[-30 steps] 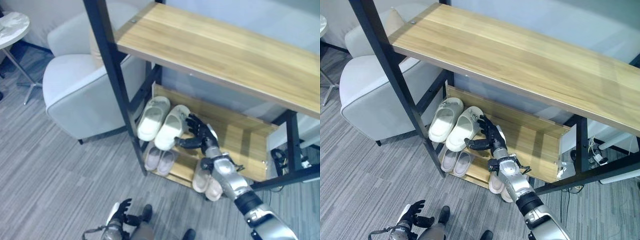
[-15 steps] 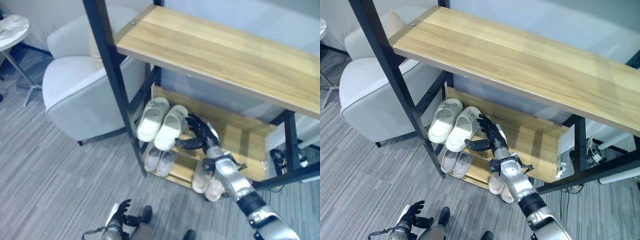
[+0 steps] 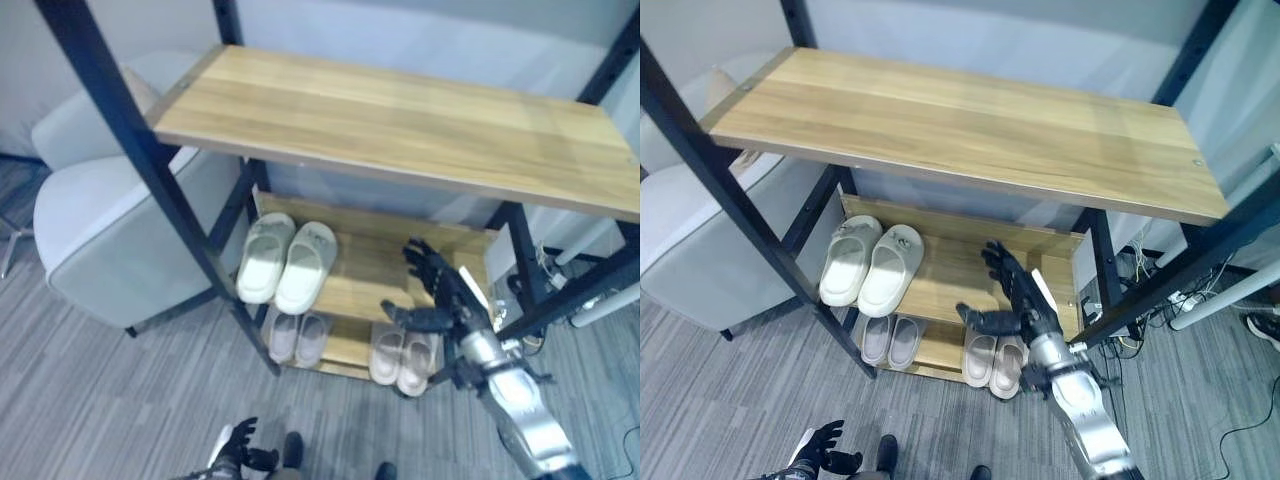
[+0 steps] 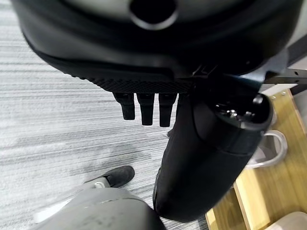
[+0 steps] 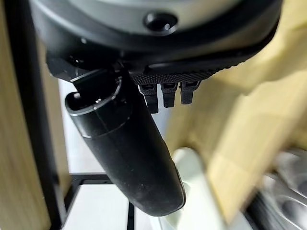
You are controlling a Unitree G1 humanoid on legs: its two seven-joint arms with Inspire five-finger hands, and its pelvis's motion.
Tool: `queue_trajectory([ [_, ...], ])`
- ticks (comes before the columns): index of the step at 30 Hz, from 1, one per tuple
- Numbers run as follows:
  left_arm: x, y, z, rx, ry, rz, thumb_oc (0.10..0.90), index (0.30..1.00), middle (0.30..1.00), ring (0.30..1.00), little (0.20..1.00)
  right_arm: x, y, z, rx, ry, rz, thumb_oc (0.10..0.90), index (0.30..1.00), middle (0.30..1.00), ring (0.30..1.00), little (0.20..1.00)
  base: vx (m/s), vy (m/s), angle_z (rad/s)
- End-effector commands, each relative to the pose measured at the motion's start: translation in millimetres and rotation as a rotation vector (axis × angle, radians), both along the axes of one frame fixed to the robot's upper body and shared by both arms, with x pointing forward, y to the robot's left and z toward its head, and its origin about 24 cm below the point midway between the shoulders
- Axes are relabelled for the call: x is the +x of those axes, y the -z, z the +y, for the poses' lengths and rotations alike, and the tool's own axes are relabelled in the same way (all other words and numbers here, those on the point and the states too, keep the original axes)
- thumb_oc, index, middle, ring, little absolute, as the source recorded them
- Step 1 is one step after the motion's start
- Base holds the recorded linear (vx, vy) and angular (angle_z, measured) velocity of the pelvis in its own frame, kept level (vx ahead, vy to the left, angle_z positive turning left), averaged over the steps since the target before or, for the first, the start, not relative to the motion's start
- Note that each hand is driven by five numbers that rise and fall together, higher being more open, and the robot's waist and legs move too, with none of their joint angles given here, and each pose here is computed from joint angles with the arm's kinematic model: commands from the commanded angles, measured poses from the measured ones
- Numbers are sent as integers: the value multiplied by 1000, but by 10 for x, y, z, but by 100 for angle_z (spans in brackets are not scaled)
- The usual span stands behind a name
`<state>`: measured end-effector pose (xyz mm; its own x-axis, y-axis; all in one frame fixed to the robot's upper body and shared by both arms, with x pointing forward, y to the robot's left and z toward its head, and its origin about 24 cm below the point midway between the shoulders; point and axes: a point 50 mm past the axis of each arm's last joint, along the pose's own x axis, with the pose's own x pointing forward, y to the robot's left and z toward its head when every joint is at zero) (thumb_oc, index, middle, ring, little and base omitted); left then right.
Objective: Arrange the slippers neatly on the shoe rack.
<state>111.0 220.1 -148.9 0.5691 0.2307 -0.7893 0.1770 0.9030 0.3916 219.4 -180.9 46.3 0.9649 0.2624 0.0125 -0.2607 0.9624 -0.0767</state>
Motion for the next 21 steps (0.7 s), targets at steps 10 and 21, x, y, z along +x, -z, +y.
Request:
queue_trajectory([
  [10, -13, 97, -342, -105, 86, 46, 800, 900, 900, 900, 900, -385, 341, -215, -280, -56, 111, 800, 900, 900, 900, 900, -54, -45, -17],
  [21, 57, 75, -420, -82, 164, 28, 800, 900, 900, 900, 900, -707, 1525, -483, -567, 137, 618, 800, 900, 900, 900, 900, -31, -59, -8],
])
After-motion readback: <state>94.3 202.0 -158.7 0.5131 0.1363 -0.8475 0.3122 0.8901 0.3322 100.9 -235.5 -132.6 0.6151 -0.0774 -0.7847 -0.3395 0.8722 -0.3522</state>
